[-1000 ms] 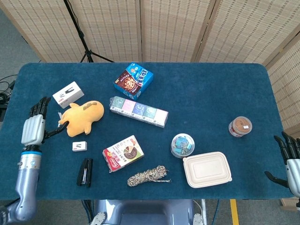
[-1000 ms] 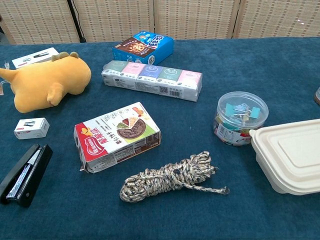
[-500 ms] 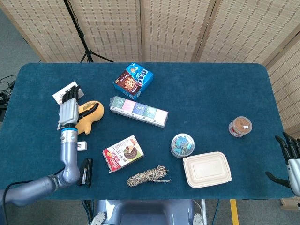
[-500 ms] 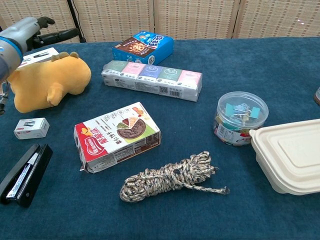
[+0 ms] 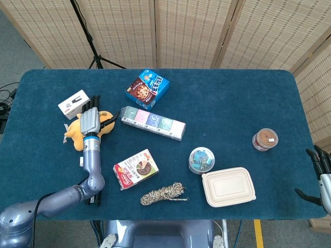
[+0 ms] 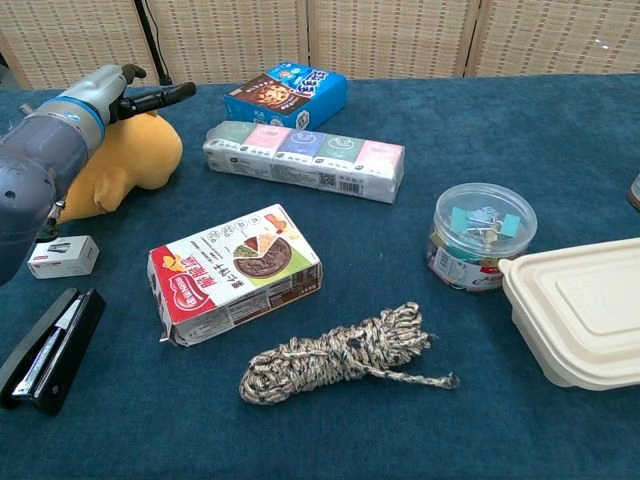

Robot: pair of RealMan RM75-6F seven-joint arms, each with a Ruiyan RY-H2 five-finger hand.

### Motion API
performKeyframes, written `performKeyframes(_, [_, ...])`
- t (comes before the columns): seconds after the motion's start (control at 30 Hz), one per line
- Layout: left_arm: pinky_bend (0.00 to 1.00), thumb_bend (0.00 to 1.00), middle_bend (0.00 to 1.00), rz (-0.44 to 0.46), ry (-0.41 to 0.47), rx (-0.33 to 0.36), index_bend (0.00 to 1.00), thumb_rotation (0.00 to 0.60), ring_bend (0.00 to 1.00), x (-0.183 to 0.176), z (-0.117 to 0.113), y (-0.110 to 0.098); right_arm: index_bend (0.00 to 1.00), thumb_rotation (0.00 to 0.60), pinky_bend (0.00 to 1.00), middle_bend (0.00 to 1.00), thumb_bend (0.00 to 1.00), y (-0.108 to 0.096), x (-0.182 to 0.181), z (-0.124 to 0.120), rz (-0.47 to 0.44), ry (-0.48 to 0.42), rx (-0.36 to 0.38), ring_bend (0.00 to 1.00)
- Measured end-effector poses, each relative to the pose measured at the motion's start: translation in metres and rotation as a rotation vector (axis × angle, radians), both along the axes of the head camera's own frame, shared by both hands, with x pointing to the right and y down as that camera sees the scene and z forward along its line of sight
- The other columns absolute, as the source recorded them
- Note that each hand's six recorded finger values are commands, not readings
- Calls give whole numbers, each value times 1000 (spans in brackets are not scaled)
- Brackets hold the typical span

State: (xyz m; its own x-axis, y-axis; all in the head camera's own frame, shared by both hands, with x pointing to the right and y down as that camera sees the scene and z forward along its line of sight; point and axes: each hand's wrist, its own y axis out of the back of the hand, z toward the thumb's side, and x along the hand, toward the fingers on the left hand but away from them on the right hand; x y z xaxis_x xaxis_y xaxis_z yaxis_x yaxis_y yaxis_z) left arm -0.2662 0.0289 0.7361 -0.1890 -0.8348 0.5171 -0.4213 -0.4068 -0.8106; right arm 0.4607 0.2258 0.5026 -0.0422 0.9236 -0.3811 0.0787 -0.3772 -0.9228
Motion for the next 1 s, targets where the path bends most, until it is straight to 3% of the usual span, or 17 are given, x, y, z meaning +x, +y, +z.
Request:
performKeyframes(0.4, [0, 0, 0, 25, -18, 7, 0, 103, 0, -13, 7, 22, 0, 600, 0, 0, 0, 1, -1, -2, 0, -1, 2, 0])
performKeyframes(1.0, [0, 0, 0, 21, -13, -34, 0, 98, 0, -66, 1, 59, 0, 600, 0, 0, 0, 2, -6, 2, -11, 5, -12, 0])
